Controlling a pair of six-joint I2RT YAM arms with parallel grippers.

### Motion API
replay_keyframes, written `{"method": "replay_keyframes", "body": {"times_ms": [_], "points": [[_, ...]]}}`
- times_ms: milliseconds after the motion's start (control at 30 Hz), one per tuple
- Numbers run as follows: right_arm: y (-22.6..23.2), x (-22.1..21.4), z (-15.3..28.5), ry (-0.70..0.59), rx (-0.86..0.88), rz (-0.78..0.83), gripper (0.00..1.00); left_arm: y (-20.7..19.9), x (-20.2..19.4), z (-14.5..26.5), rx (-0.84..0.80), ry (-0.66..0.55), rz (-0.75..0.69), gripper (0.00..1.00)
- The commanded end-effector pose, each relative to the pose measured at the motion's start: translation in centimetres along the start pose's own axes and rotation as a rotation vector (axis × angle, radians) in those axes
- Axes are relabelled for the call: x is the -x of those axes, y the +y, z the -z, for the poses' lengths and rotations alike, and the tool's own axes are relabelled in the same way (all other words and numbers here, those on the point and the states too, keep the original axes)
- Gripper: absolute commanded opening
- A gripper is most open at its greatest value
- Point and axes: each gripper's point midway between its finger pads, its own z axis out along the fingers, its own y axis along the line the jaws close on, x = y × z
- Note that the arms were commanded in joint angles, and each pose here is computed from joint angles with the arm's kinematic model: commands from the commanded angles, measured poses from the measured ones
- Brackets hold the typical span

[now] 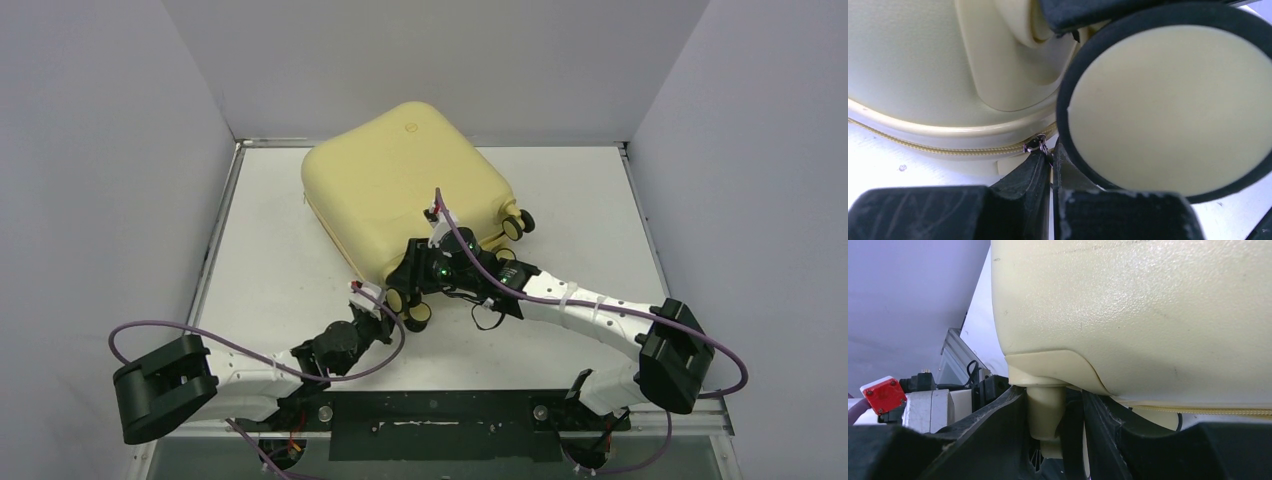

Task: Pack the luggage
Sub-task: Zip the luggage at the center of the board.

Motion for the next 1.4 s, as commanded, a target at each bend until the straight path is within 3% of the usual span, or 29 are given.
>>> {"method": "replay_keyframes", "body": {"times_ms": [0,267,600,800,1067,1267,1300,1367], "points": [[-1.8,-2.8,-2.4,0.032,-0.069,-0.060,0.00,-7.4,6.9,-0.4,-0.308,-0.203,0.116,0.00],[-0.8,-2.1,-2.5,-0.036,-0.036,-0.096,0.00,-7.5,7.3,0.1,-0.326,-0.234,0.130,0.00],[2.4,-3.4,-3.5,0.086,0.097,-0.111,0.00,-9.0,6.7,0.0,-0.473,-0.192,0.037,0.00],[3.3,-3.4,-3.2,0.101,0.132,-0.133,0.00,-9.4,7.9,0.4,-0.509,-0.249,-0.008,0.00],[4.7,-3.9,-3.1,0.157,0.195,-0.128,0.00,-12.7,8.5,1.3,-0.773,-0.237,-0.149,0.00],[4.2,-4.1,-3.3,0.169,0.192,-0.117,0.00,-12.6,7.4,0.5,-0.771,-0.209,-0.180,0.00],[4.0,-3.9,-3.2,0.167,0.188,-0.114,0.00,-12.5,7.5,0.4,-0.757,-0.213,-0.168,0.02],[3.7,-3.8,-3.0,0.168,0.171,-0.104,0.00,-11.9,7.8,0.3,-0.719,-0.222,-0.145,0.18]]}}
